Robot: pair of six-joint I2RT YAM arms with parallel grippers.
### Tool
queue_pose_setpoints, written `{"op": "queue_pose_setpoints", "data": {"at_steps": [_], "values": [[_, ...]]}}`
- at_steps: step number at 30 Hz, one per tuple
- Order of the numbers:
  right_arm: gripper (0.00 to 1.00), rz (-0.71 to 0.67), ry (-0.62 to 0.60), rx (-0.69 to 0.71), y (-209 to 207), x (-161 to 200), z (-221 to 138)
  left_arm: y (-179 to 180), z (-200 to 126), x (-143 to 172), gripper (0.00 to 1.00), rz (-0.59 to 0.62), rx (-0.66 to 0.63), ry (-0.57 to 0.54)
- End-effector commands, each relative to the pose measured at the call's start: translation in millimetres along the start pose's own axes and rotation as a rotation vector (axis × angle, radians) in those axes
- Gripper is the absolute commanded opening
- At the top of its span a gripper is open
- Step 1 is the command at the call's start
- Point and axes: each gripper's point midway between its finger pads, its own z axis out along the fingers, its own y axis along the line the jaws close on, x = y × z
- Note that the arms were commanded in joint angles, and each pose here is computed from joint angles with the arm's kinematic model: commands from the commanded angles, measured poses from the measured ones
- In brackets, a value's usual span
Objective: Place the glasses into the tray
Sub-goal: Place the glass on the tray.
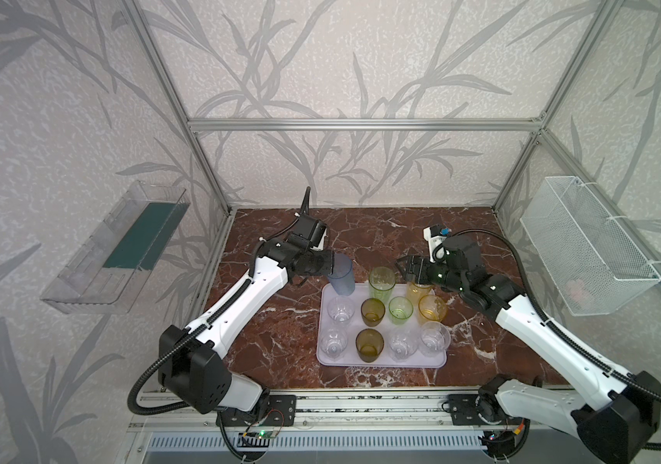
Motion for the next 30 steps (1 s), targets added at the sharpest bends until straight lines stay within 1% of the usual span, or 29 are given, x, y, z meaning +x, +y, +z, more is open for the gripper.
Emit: {"op": "queue_pose_setpoints", "data": {"at_steps": [1,30], "values": [[0.86,0.004,-0.038,0.002,-1.1,-6.3,-6.0,-3.9,5.9,-0.7,0.0,0.006,0.008,0.0],[0.86,0.033,-0.031,0.028,-11.1,-1.7,-4.0,-11.3,35.3,11.9,0.0,0.013,0.02,0.066]]}}
